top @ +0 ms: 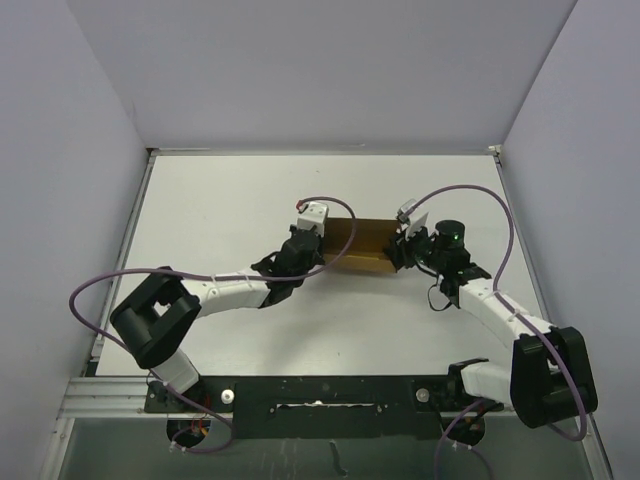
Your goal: Fold the paper box
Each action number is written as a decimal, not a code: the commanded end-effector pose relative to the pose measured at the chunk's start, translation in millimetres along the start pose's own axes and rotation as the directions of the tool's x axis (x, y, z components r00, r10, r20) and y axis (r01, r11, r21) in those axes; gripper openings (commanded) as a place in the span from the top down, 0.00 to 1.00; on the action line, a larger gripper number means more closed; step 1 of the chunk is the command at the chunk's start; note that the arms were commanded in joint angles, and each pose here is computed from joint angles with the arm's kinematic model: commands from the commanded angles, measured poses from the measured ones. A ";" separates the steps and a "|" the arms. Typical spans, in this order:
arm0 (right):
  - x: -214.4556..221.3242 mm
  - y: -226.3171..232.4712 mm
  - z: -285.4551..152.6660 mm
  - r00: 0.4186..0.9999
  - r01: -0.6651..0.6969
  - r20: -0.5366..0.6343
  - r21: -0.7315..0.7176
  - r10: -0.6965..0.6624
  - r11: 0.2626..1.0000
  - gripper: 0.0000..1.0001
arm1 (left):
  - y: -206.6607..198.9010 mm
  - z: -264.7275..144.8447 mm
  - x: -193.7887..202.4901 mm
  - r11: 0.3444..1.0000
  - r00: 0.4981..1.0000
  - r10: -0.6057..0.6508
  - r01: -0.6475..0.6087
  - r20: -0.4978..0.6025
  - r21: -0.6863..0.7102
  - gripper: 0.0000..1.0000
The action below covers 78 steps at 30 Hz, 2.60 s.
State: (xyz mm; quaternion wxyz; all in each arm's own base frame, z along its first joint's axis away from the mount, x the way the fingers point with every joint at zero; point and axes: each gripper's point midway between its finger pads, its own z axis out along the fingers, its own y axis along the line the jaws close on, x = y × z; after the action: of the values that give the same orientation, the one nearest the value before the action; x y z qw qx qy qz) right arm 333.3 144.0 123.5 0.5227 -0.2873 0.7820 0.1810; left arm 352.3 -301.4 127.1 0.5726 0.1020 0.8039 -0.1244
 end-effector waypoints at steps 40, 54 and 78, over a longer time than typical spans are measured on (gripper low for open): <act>-4.6 -6.7 -100.1 0.993 0.096 -0.042 -0.299 -0.114 0.949 0.13 | -47.9 -19.5 -21.8 0.990 0.997 -0.020 0.008 0.080 0.140 1.00; -68.4 3.5 -105.9 0.983 0.179 0.039 -0.379 -0.177 0.908 0.15 | -53.9 -20.4 -17.8 0.988 0.997 -0.015 0.003 0.078 0.158 1.00; -42.4 3.1 -52.2 0.890 0.385 -0.118 -0.326 -0.441 0.864 0.73 | -55.3 -21.9 -18.9 0.987 0.996 -0.014 0.000 0.083 0.162 1.00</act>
State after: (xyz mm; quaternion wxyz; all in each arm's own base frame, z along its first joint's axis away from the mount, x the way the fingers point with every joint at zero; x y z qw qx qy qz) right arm 303.1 125.4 167.6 0.3898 -0.5190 0.7387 0.1817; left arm 322.8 -339.5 133.7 0.5761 0.1461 0.7862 -0.1692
